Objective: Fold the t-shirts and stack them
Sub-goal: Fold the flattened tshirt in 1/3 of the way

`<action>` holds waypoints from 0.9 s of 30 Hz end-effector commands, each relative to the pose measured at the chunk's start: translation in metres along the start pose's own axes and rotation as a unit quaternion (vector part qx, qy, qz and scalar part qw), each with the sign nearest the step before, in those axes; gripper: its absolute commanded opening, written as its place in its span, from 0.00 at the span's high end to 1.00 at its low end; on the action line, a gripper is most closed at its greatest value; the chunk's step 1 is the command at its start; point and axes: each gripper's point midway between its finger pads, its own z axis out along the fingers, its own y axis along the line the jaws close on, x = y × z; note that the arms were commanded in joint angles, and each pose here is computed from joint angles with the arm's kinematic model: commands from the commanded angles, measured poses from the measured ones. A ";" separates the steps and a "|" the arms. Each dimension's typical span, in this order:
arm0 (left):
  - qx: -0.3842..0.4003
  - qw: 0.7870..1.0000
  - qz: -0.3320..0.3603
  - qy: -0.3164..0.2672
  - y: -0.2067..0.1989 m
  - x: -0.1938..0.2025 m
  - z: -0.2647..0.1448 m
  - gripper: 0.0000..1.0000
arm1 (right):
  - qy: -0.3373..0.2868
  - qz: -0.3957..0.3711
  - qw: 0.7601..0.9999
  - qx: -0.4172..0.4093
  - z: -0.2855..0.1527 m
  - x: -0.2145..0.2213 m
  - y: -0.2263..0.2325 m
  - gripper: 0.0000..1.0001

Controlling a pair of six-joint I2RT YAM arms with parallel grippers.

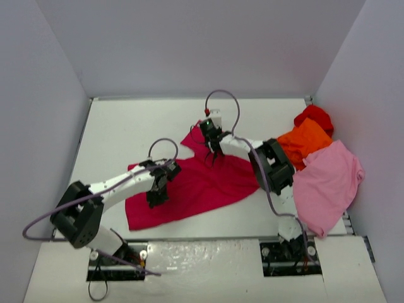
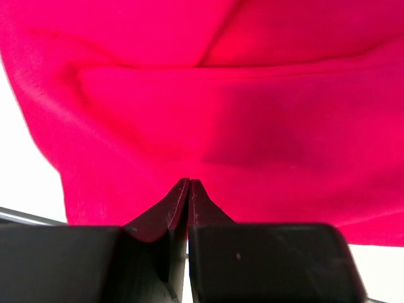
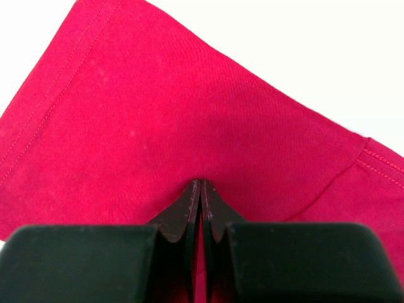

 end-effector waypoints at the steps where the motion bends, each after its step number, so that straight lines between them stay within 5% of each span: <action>1: 0.022 0.999 -0.012 -0.033 -0.021 -0.023 -0.011 1.00 | 0.019 -0.005 1.000 0.012 0.023 0.009 -0.017 1.00; 12: 0.008 1.000 0.004 -0.005 -0.030 -0.011 0.016 1.00 | 0.017 0.043 0.997 0.067 0.046 -0.010 -0.093 1.00; 20: -0.003 1.000 0.001 0.001 -0.022 -0.002 0.023 1.00 | -0.016 0.054 0.996 0.065 0.046 -0.037 -0.101 1.00; 21: -0.003 1.000 0.000 0.000 -0.022 -0.002 0.023 1.00 | -0.023 0.057 0.996 0.066 0.043 -0.040 -0.102 0.96; 23: -0.010 1.000 -0.003 -0.006 -0.016 -0.002 0.022 1.00 | -0.071 0.074 0.993 0.055 0.027 -0.067 -0.101 0.67; 27: -0.023 1.000 -0.004 -0.018 -0.008 -0.004 0.020 1.00 | -0.124 0.092 0.987 0.047 -0.012 -0.103 -0.104 0.25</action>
